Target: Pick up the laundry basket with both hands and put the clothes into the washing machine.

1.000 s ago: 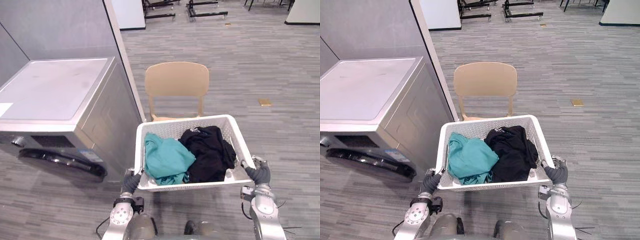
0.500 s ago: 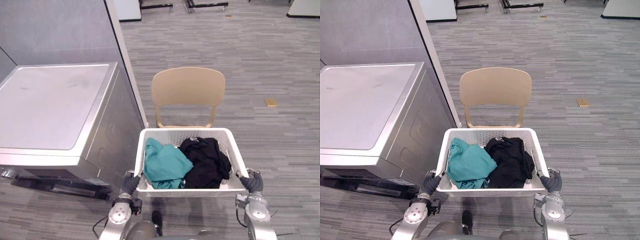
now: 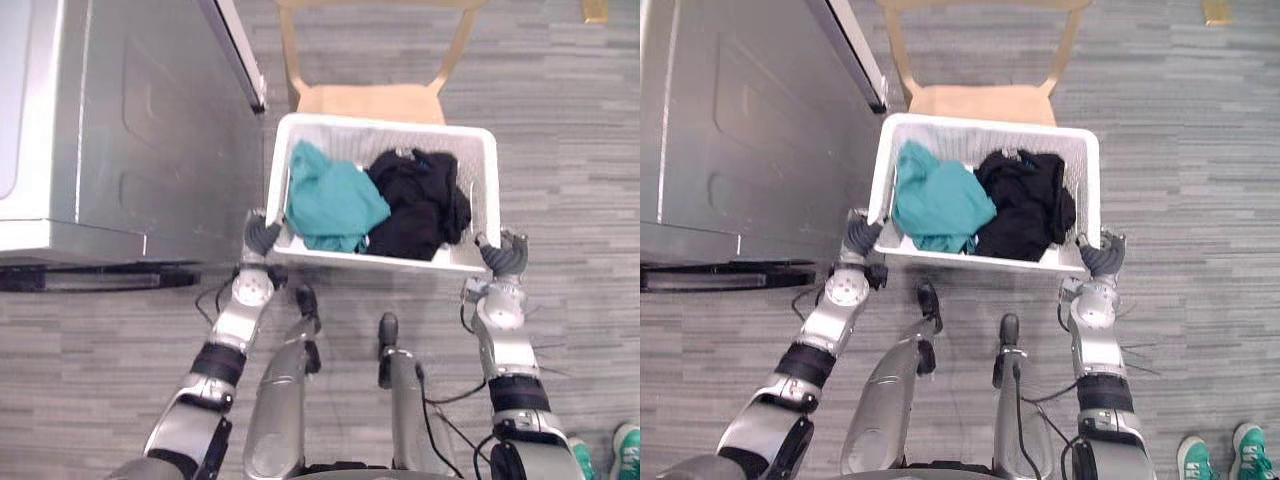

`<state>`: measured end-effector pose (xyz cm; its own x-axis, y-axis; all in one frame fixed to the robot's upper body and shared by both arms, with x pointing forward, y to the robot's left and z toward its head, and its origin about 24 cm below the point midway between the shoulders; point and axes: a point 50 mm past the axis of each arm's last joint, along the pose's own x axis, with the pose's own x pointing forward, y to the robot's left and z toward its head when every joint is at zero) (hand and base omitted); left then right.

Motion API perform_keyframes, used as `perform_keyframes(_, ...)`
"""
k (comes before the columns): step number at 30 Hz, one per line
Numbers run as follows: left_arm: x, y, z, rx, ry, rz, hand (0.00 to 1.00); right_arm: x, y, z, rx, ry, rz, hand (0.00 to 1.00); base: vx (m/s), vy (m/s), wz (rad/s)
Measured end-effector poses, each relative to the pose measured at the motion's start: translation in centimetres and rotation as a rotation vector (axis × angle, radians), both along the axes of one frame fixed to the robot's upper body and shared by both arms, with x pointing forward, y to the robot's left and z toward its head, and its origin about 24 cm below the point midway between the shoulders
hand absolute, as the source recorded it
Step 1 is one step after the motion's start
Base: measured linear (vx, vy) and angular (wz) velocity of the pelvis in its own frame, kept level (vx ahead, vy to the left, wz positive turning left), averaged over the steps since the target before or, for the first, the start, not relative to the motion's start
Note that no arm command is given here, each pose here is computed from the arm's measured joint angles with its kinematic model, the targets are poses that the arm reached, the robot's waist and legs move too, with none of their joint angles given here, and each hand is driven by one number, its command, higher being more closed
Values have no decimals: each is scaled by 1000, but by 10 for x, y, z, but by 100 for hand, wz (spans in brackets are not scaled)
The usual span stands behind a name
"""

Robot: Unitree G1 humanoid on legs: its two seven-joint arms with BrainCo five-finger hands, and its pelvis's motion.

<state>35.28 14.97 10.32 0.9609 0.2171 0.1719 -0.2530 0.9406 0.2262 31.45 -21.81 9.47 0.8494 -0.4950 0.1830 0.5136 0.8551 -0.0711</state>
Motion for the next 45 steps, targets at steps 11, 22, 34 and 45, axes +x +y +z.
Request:
perform_keyframes(11,2,-7,24,-90,-105,33,0,3,18,32,21,-157,41,0,34,-33,-1)
perform_keyframes(22,-34,29,-3,-204,-124,177,0,-40,-7,8,53,-156,-59,0,35,-27,8)
perform_keyframes(34,-154,33,-156,-379,449,202,0,-126,-13,-123,82,415,-18,0,86,-27,21)
perform_keyframes(45,-221,53,-232,-330,905,250,0,-179,3,-219,192,942,58,0,95,-19,41)
